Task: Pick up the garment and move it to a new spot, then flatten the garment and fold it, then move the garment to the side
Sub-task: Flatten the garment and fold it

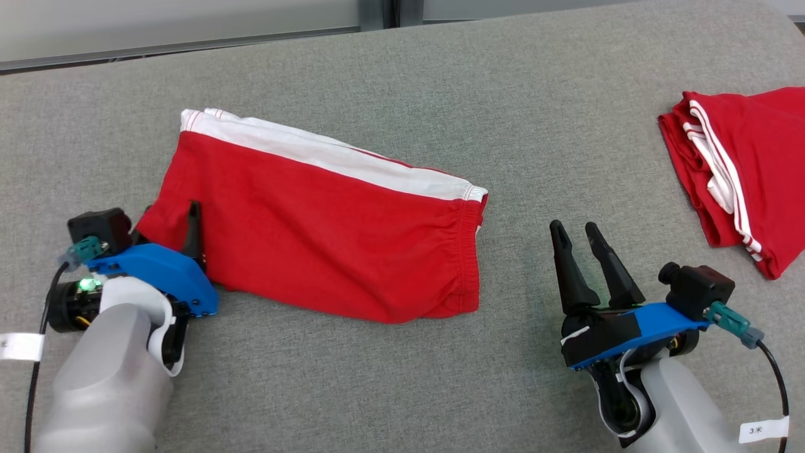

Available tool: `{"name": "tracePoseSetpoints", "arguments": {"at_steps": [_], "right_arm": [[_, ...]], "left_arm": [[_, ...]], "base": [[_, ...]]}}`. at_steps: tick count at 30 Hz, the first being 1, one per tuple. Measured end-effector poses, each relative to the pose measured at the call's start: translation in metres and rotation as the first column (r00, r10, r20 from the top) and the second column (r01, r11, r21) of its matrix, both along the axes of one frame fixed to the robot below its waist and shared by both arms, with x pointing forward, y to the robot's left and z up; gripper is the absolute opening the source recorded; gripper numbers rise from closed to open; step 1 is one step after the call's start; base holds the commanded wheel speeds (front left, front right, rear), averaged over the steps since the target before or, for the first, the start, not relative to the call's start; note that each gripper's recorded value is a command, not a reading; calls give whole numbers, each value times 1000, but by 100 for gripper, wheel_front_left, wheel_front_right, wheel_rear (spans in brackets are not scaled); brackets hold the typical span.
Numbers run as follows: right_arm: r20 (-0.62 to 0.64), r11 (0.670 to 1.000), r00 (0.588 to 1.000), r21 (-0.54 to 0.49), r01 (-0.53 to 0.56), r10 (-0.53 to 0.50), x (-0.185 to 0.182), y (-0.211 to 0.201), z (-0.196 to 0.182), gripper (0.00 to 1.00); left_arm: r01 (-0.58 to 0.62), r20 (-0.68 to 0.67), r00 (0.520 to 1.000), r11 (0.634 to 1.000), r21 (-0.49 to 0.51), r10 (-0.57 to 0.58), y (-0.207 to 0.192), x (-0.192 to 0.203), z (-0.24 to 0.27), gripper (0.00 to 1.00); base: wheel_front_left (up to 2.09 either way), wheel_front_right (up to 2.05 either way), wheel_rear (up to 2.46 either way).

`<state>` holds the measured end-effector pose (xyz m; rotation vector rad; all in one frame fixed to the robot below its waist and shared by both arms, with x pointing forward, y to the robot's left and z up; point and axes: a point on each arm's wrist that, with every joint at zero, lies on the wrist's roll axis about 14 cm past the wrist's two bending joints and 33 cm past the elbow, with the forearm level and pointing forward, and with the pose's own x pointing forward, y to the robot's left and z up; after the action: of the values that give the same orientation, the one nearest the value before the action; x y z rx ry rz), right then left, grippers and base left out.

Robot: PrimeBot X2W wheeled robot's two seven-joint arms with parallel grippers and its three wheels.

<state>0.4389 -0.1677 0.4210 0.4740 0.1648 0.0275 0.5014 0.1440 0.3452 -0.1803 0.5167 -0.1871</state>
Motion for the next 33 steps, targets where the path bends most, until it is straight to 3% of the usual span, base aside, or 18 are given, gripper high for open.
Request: {"name": "tracePoseSetpoints", "arguments": {"at_steps": [4, 5, 6, 7, 8, 18, 33], "right_arm": [[11, 1000, 1000, -10, 7, -7, 1, -3, 4, 100], [14, 1000, 1000, -13, 7, -7, 1, -3, 5, 100], [16, 1000, 1000, -17, 7, -7, 1, -3, 6, 100], [18, 1000, 1000, -18, 7, -7, 1, -3, 6, 100], [21, 1000, 1000, -21, 6, -6, 1, -3, 7, 100], [59, 994, 998, -105, 25, -18, 2, -14, 20, 100], [52, 973, 998, -231, -14, 27, -22, -7, 24, 100]], "left_arm": [[33, -61, 998, 999, -3, -33, -10, -7, -6, 100], [37, -74, 997, 999, -3, -38, -11, -8, -7, 85], [41, -87, 995, 999, -2, -41, -11, -10, -8, 85], [45, -97, 994, 999, -4, -46, -12, -11, -8, 49], [49, -103, 993, 999, -6, -50, -13, -12, -8, 0], [39, -81, 996, 999, -19, -40, -12, -31, -3, 0], [-101, -1, 995, 994, -34, 102, 16, -78, 17, 0]], "base": [[0, 0, 0], [0, 0, 0], [0, 0, 0], [0, 0, 0], [0, 0, 0], [0, 0, 0], [0, 0, 0]]}}
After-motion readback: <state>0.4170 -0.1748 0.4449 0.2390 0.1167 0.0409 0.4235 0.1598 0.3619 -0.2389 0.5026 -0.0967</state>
